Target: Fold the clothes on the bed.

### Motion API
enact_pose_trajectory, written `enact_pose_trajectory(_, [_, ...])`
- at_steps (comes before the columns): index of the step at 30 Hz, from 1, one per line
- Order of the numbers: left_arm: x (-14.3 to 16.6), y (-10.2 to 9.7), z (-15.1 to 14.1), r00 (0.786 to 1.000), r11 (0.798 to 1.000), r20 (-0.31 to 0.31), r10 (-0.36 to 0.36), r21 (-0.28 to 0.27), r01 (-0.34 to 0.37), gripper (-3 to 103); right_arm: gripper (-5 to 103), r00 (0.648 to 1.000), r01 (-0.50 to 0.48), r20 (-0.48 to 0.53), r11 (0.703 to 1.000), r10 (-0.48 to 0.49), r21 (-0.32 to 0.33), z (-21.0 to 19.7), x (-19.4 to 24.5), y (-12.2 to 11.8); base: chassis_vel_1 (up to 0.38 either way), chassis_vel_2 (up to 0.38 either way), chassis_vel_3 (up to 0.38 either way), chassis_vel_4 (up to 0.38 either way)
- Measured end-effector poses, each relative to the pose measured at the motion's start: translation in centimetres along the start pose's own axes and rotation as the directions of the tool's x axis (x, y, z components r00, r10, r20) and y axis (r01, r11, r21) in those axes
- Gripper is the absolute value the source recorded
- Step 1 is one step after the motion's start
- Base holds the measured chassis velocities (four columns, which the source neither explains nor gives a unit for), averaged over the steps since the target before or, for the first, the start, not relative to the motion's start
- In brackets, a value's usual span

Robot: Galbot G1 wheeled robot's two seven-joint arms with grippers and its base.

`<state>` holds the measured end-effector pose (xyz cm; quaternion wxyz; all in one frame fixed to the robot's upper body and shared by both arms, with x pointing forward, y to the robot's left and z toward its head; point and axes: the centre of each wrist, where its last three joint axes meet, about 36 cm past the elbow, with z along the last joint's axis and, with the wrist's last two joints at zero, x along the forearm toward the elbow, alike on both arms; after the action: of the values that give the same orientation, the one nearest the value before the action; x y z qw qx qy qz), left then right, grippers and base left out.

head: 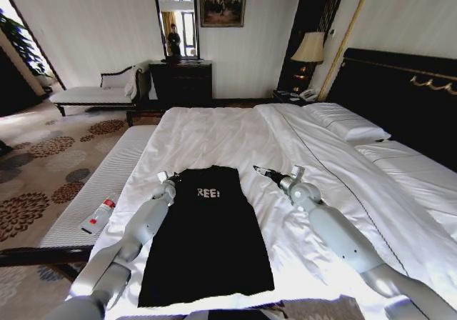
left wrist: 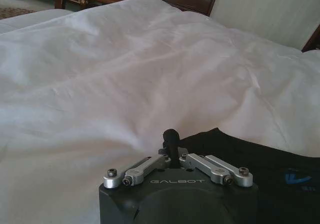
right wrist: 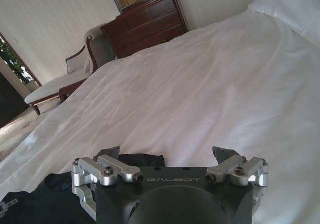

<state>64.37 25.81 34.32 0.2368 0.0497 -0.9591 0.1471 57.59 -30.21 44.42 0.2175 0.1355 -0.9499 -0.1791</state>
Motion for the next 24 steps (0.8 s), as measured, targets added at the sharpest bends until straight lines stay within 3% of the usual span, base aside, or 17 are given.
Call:
enact_pose_trajectory(8, [-0.5,-1.6,-0.3,1.0,0.999,-0.002,0.032,-0.02,-0.032,2,100,1.0,-0.014,-0.021,0.999,0.013,-0.033,1.0,-4.1,0.0,0.0,0.0,0.0,0.0])
enact_pose_trajectory(12, [-0.9,-3.3,-0.5,0.999,0.998,-0.005,0.053,-0.023,-0.053,2,100,0.999,-0.025,-0.033,0.997,0.023,-0.069,1.6,-6.5,-0.8,0.0,0.0,0.0,0.0])
enact_pose_trajectory(16, [-1.1,-5.1,-0.4,0.997,0.997,-0.01,0.076,-0.015,-0.077,2,100,0.999,-0.002,-0.038,0.996,-0.001,-0.094,2.5,-9.7,0.6,0.0,0.0,0.0,0.0])
enact_pose_trajectory(24, [-1.0,-5.3,-0.1,0.997,0.997,-0.011,0.08,-0.011,-0.081,2,100,0.998,0.019,-0.053,0.997,-0.023,-0.075,4.5,-12.7,1.0,0.0,0.0,0.0,0.0])
